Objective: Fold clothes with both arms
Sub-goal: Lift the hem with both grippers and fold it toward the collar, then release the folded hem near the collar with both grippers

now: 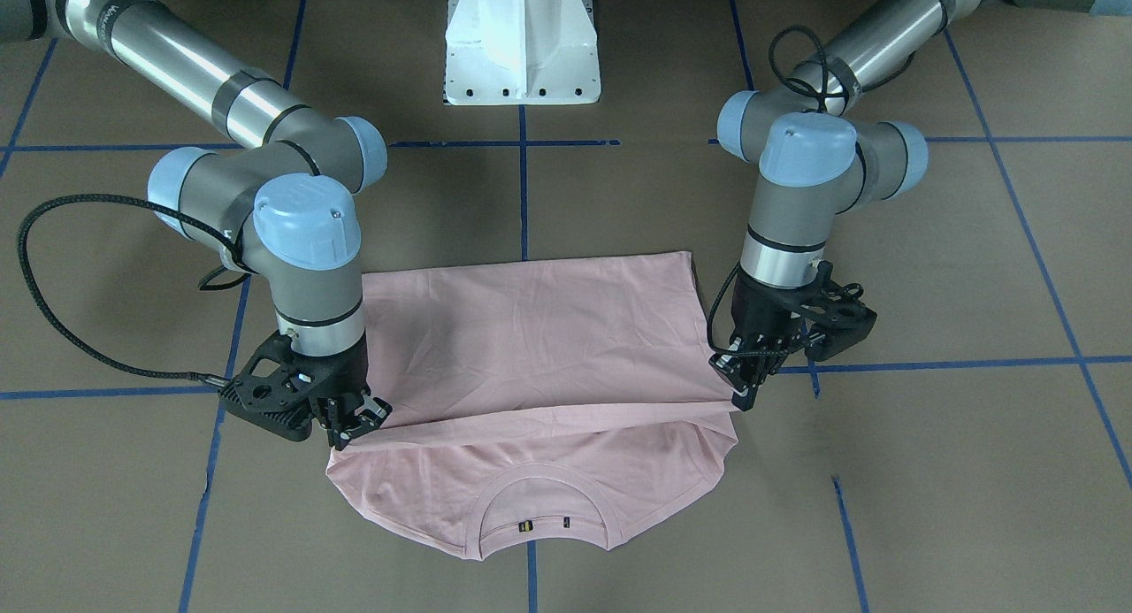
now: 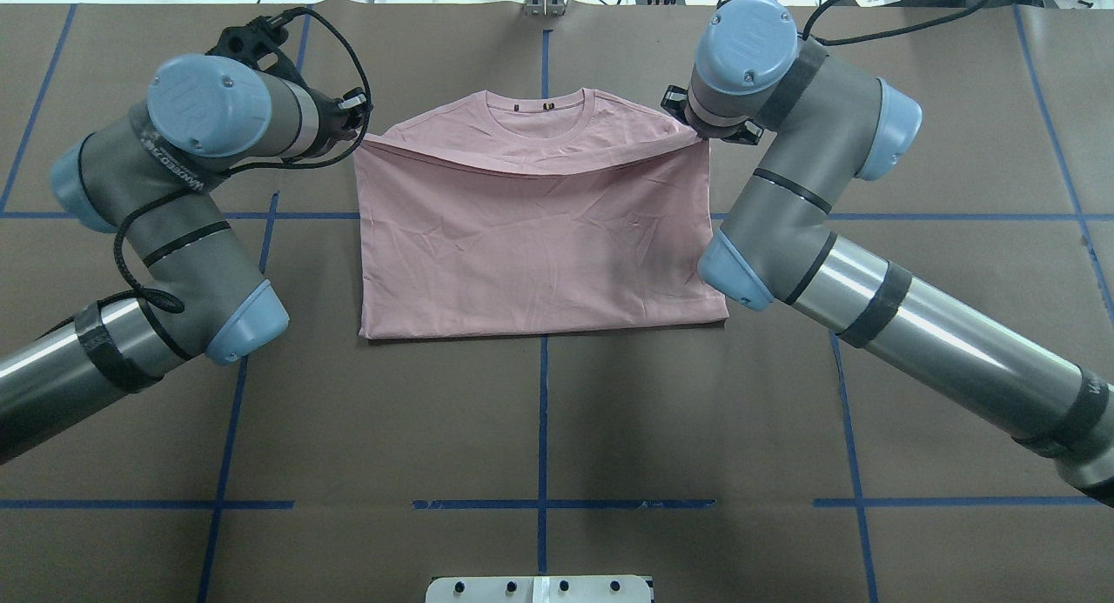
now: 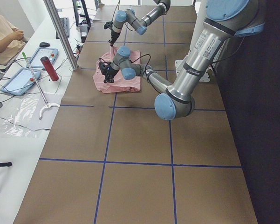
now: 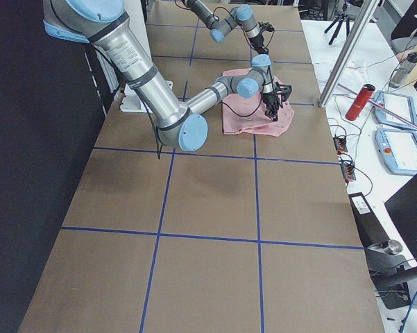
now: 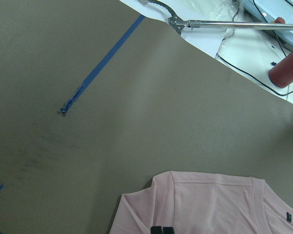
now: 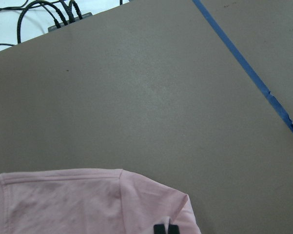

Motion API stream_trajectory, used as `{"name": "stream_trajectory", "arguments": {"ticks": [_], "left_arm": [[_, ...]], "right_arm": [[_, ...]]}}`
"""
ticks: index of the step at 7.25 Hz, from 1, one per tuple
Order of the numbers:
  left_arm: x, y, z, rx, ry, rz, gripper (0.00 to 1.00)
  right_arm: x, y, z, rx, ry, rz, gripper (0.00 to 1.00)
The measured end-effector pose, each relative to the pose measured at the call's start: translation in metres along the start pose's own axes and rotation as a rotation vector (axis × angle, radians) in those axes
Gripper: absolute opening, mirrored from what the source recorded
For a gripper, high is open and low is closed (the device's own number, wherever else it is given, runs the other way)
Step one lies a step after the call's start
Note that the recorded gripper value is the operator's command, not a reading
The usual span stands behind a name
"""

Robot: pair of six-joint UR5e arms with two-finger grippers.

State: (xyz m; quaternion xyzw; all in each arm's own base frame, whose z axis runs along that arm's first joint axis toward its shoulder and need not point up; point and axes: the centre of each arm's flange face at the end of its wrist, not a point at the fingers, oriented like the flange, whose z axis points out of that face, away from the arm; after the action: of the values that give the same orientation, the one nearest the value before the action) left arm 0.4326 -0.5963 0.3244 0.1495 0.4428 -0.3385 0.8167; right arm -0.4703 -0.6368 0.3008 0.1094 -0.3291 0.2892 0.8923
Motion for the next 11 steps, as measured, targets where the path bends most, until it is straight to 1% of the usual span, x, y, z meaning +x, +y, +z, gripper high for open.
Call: {"name": "stream_trajectory", "arguments": {"ticks": [2, 3, 4, 5, 6, 7, 8, 9, 10, 11], "left_arm": [[-0.008, 0.0, 0.021, -0.001, 0.004, 0.001, 0.0], [-0.009, 0.001, 0.026, -0.002, 0.005, 0.001, 0.0], [-0.009, 0.001, 0.027, -0.003, 0.008, 0.001, 0.0], [-0.009, 0.001, 0.027, -0.003, 0.01, 0.001, 0.14], [-0.01, 0.002, 0.028, -0.004, 0.008, 0.002, 0.3], [-0.011, 0.002, 0.029, -0.005, 0.006, 0.008, 0.44], [-0.012, 0.002, 0.029, -0.007, 0.008, 0.028, 0.51], [-0.012, 0.001, 0.027, -0.008, 0.023, 0.05, 0.54], [-0.011, 0.001, 0.023, -0.012, 0.047, 0.059, 0.54], [-0.008, 0.002, 0.017, -0.029, 0.069, 0.061, 0.54]], "right_arm": [[0.006, 0.0, 0.022, -0.005, 0.031, -0.001, 0.0], [0.009, 0.004, 0.03, -0.006, 0.028, -0.005, 0.0], [0.009, 0.007, 0.036, -0.006, 0.009, -0.009, 0.05], [0.008, 0.009, 0.041, -0.006, -0.006, -0.009, 0.6], [0.008, 0.009, 0.045, -0.007, -0.012, -0.009, 1.0], [0.008, 0.009, 0.046, -0.006, -0.018, -0.009, 1.0], [0.008, 0.008, 0.046, -0.003, -0.041, -0.009, 1.0], [0.007, 0.004, 0.041, 0.002, -0.079, -0.005, 1.0], [0.012, -0.002, 0.03, -0.007, -0.121, 0.001, 1.0], [0.031, -0.005, 0.011, -0.045, -0.17, 0.015, 1.0]]}}
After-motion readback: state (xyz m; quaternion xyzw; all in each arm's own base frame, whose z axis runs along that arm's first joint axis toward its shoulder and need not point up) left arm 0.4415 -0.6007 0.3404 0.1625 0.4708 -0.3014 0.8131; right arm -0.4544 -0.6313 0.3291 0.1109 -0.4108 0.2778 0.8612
